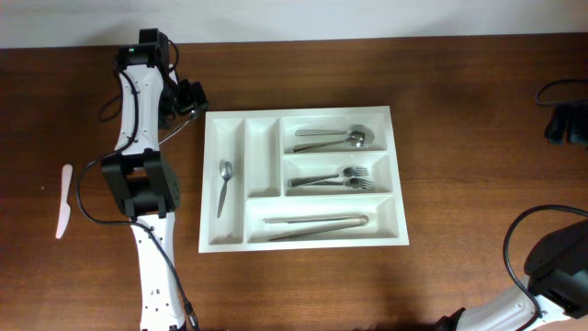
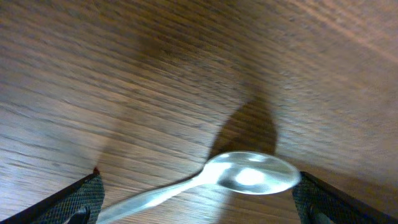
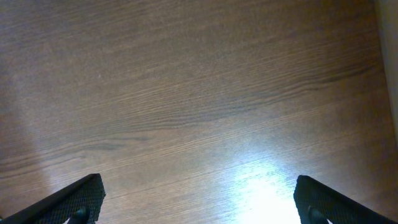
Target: Pack container
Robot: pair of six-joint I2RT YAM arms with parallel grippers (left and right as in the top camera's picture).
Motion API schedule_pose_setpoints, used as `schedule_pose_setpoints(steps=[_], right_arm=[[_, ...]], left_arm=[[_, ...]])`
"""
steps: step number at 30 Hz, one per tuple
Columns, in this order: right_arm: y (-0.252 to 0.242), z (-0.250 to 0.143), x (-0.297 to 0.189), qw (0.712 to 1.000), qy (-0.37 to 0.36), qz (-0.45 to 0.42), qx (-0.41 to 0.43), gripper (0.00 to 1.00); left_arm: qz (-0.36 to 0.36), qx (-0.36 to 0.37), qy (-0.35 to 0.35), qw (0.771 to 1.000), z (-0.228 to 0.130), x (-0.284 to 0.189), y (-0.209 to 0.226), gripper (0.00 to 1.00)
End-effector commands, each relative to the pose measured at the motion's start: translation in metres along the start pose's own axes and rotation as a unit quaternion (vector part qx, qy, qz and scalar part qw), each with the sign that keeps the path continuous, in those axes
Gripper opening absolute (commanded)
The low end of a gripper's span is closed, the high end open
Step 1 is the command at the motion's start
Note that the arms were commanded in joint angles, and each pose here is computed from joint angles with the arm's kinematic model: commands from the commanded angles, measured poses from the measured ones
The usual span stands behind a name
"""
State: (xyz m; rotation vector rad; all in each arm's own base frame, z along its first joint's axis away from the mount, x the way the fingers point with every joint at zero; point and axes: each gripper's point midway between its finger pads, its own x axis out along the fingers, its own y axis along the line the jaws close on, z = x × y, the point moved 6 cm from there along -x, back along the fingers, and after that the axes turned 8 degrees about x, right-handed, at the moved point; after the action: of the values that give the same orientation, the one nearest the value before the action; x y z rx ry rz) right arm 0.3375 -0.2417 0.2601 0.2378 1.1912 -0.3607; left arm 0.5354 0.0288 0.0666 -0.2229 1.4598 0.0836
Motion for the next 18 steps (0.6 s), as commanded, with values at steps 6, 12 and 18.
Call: schedule_pose_setpoints(steps=[6,12,18], right_arm=[[-0.0028,-0.0005,-0.0009,1.0,-0.001,-0.002,0.007,0.99],[-0.0028,-0.0005,-0.0009,1.0,-0.001,-0.002,0.007,0.99],[-0.0028,-0.0005,-0.0009,1.0,-0.001,-0.002,0.007,0.99]], left_arm=[[0.052,0.118,0.029,0.991,-0.0054,0.0256,0.0162,0.99],[0.061,0.136,0.022,0.989,-0.0022,0.0255,0.0177,0.96],[0.072,0.175,0.024,0.982,-0.0017,0.0251,0.0203,0.89]])
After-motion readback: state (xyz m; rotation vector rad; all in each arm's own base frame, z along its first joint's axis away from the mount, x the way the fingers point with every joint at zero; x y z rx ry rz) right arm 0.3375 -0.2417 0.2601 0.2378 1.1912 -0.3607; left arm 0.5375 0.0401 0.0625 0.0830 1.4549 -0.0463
